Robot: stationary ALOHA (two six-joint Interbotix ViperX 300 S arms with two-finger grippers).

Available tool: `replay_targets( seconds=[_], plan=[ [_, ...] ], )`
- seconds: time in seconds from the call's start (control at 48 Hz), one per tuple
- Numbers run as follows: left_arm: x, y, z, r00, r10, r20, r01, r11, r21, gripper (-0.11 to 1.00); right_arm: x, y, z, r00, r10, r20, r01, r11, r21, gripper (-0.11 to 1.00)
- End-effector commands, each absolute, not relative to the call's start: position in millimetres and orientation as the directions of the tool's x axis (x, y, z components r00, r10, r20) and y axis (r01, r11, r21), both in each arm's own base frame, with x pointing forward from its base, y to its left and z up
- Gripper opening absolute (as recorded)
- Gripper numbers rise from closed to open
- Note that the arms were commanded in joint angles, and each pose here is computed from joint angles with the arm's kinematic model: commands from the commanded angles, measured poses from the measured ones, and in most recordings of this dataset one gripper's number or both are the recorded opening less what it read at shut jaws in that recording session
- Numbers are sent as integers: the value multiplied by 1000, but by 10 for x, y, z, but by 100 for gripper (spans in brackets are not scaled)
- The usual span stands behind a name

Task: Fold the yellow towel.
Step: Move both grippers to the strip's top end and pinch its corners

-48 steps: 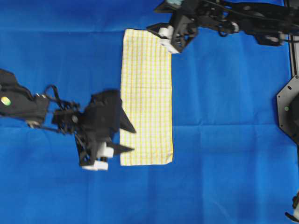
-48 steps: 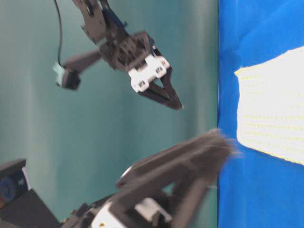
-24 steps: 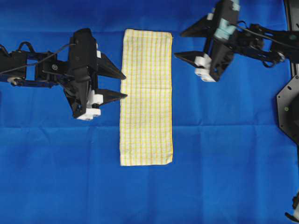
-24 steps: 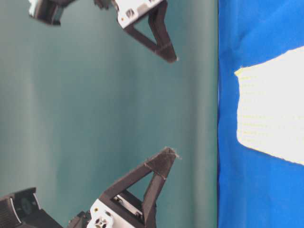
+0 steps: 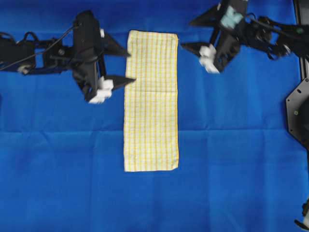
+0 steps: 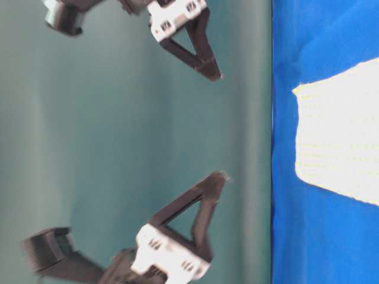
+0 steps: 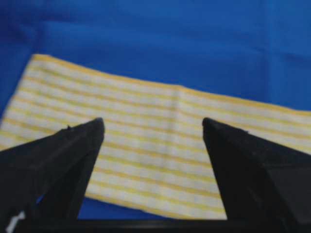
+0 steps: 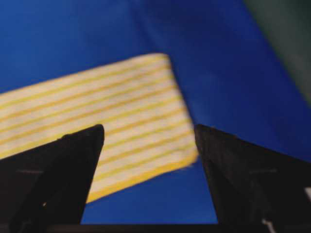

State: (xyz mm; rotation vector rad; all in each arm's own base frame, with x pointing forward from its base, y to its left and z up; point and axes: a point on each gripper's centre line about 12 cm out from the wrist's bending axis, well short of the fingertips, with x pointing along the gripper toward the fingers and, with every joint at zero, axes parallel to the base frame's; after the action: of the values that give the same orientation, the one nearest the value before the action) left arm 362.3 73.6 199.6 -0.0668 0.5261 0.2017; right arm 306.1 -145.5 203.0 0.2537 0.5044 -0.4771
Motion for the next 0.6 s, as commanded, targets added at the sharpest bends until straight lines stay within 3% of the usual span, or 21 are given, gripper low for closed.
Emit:
replay_targets(
  seconds=[0.0, 0.271, 0.583],
  plan=[
    [3670, 937, 1948, 848, 220, -482, -244, 970, 13, 81, 3145, -1604, 2033, 761, -397, -512, 519, 847, 115, 78],
    [3722, 1527, 1522, 804, 337, -490, -365, 930, 40, 83, 3339, -1900, 1539, 680, -396, -617, 571, 814, 106, 79],
    [3771, 1875, 1159, 747, 380, -545, -430, 902, 39, 82, 3475, -2041, 1119, 621, -375, -688, 601, 792, 110, 79]
  ],
)
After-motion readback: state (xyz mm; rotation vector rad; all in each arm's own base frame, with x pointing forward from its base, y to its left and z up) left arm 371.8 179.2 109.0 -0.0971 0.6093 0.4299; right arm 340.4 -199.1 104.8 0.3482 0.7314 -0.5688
